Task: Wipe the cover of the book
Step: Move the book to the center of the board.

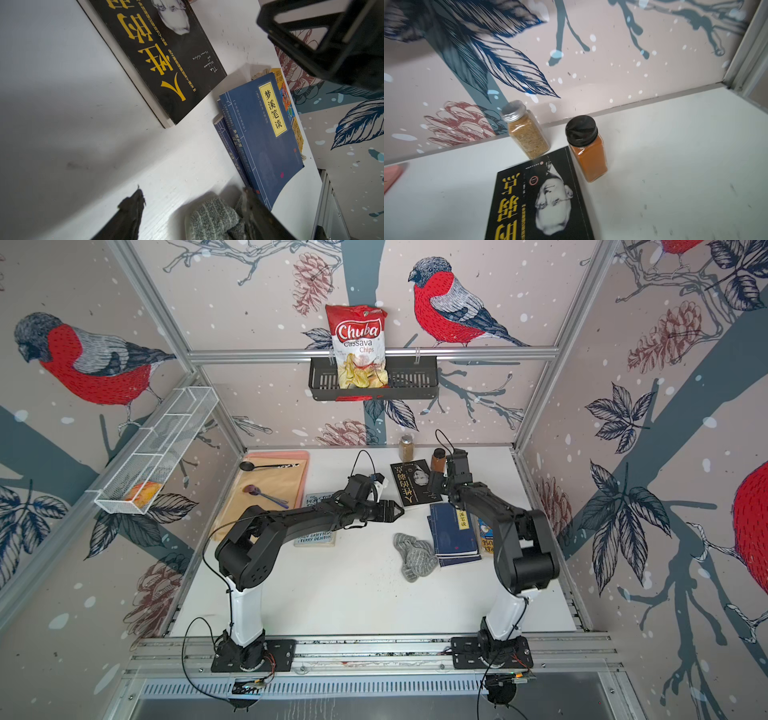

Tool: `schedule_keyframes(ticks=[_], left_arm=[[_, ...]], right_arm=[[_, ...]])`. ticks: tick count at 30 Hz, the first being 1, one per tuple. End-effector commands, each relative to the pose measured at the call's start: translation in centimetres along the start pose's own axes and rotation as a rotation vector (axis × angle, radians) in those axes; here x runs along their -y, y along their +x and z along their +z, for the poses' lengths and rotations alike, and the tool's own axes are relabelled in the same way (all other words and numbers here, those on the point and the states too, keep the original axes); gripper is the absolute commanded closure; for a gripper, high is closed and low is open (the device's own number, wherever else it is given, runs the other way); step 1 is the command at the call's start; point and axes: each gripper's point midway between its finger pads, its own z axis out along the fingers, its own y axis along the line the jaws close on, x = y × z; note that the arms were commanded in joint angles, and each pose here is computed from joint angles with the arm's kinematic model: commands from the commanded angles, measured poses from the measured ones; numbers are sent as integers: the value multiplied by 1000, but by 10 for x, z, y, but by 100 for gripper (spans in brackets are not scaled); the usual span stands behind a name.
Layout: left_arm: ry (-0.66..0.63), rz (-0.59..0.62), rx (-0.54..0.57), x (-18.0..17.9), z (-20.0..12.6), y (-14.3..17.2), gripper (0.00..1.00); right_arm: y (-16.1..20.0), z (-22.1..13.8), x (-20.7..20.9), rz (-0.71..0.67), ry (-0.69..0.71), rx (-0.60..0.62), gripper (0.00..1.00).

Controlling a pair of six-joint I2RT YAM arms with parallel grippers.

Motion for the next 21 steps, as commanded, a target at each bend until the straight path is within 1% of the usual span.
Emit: schedule_keyframes(ticks=[1,4,9,11,14,18,21], left_arm=[[-63,10,59,-14,-2,-12,27],[-84,0,63,-24,3,-15,27],[-99,-11,54,-35,14,-19,27],[-100,-14,54,-37,15,-20,27],[-101,-15,69,-41,13,-21,27],[-109,-25,70,-48,11,-21,27],[-113,-31,76,-52,9,-23,27]], right_arm=[[15,24,-4,-28,-53,-116,25],[14,42,-5,-32,-53,-152,24],[23,62,-16,-49,-108,-226,24],[27,70,-13,-56,-82,-253,24],[30,79,-8,-73,-35,-267,24],[38,87,-15,-99,-44,-315,24],[46,88,-32,-166,-64,-339,25]])
